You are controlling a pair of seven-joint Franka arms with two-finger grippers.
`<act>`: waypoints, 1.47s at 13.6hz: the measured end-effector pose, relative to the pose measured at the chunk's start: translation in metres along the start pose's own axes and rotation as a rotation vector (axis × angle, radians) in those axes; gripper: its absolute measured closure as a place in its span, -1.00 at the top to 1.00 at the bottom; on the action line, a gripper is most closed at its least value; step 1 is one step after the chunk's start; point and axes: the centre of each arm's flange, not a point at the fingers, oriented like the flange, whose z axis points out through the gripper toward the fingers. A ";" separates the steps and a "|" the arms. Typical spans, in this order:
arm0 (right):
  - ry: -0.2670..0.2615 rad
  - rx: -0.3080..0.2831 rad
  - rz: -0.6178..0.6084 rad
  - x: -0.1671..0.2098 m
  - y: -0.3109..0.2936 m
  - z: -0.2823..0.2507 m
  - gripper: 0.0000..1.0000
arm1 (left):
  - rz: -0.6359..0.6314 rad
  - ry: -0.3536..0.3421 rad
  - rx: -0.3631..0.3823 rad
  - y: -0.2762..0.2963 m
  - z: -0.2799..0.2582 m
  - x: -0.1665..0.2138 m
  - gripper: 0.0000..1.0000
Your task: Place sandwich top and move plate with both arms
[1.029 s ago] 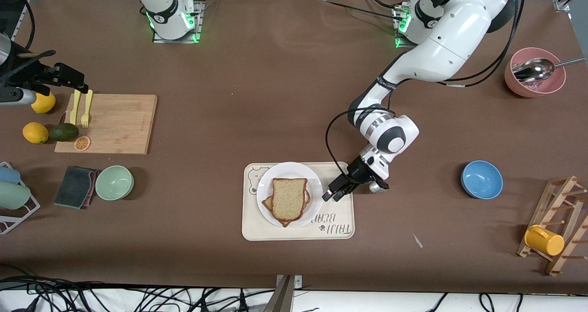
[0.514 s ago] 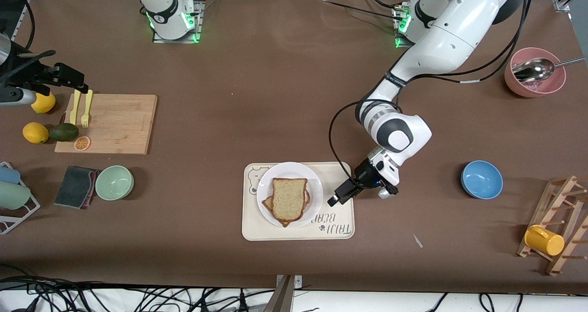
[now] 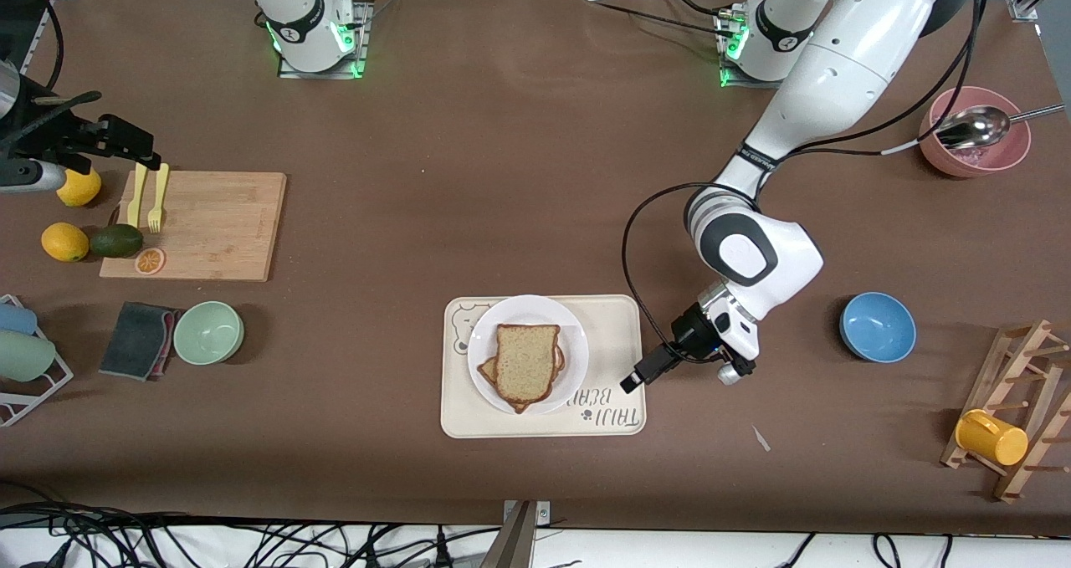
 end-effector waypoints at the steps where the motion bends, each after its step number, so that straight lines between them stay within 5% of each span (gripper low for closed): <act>1: 0.000 0.000 0.000 0.000 0.000 0.000 1.00 | 0.009 -0.014 0.010 0.003 -0.004 0.005 1.00; 5: 0.000 0.000 0.000 0.000 0.000 0.000 1.00 | 0.011 -0.144 0.117 0.021 -0.035 0.053 1.00; 11: 0.000 0.000 0.000 0.000 0.000 0.000 1.00 | 0.105 -0.241 0.295 0.034 -0.098 0.102 1.00; 16: 0.000 0.000 0.000 0.000 0.000 0.000 1.00 | 0.193 -0.250 0.631 0.058 -0.155 0.113 1.00; 20: 0.000 0.000 0.000 0.000 0.000 0.000 1.00 | 0.209 -0.231 0.758 0.075 -0.237 0.139 1.00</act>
